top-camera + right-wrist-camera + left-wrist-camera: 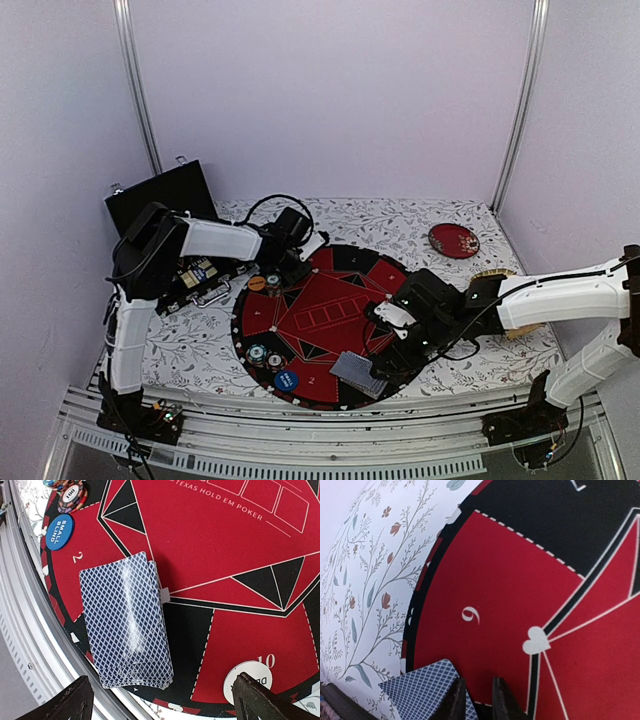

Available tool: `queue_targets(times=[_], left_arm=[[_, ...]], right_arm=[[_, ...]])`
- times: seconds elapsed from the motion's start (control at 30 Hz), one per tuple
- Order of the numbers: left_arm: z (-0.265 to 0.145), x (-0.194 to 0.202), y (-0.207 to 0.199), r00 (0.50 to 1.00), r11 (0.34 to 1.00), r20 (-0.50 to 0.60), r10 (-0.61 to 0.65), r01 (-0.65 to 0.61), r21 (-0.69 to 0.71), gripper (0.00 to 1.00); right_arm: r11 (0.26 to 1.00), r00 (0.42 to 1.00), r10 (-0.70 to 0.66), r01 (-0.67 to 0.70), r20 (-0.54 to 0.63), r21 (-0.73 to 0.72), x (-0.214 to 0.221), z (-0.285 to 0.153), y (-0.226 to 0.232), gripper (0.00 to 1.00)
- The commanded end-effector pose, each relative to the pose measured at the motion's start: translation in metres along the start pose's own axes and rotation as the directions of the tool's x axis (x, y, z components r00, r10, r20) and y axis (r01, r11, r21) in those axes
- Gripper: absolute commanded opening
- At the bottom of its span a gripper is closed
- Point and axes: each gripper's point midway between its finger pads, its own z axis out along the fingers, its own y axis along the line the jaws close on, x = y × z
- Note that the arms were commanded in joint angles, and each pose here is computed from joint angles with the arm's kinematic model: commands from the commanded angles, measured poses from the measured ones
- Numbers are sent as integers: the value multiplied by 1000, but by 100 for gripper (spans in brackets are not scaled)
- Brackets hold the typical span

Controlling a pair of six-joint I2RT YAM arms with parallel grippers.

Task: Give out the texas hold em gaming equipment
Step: Adjust the poker card in the big blind area, then pick up the face-down deck piles from position 1.

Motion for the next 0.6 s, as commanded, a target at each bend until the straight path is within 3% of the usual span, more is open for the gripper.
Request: queue_targets(times=[0.0,0.23,0.57], left_arm=[[-34,-26,-2,996,999,82,-36,33,41,23],[-129,-62,-8,937,951,237,-255,199,236,41],[-174,-28,-58,898,824,130,-420,317,470,58]], right_arm=[[1000,1000,-11,11,-29,18,-3,4,-3,99],[998,997,-63,62,-36,-25,-5,15,12,99],[991,986,-132,132,-105,-6,-4,34,18,99]])
